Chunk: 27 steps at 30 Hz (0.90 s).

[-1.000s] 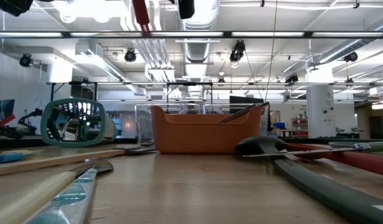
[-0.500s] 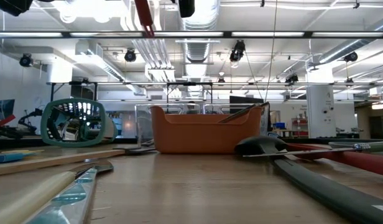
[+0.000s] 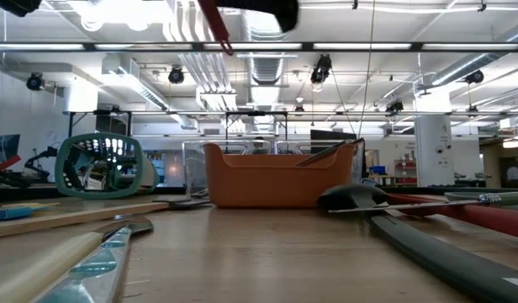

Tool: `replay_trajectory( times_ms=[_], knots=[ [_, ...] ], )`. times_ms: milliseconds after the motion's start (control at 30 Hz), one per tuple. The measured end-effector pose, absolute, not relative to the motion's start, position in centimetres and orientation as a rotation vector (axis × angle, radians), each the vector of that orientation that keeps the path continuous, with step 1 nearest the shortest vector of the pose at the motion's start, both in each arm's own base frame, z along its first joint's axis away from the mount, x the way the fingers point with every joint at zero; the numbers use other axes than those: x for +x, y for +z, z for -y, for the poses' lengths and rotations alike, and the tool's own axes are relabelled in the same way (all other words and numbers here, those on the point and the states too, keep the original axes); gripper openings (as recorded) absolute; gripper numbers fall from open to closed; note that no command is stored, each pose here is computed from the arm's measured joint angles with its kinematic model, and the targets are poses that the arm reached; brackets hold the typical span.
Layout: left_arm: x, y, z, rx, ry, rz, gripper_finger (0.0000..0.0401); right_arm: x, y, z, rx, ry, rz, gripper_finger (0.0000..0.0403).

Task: Pick & Place Kitchen Items
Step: Put the red serving spoon into the left transparent bin

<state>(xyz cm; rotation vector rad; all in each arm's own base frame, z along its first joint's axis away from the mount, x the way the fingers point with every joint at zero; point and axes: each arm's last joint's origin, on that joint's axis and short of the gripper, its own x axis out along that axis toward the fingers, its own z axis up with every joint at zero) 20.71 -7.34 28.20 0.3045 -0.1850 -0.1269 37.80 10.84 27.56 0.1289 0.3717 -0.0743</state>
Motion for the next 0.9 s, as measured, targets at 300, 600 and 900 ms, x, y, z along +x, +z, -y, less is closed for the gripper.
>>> replay_trajectory(
  times_ms=[300,600,900],
  knots=[
    [22.2,30.5,3.7,0.350,0.186,-0.015,0.0079,34.1,26.1,-9.5,0.176,-0.451,-0.590,0.0216],
    [23.6,34.7,-4.9,0.208,0.374,-0.114,0.0079,32.4,26.2,-8.7,0.202,-0.631,-0.611,0.0200],
    [25.2,34.5,-13.9,0.007,0.415,-0.259,0.0079,29.7,26.7,-8.2,0.197,-0.815,-0.601,0.0183]
  ],
)
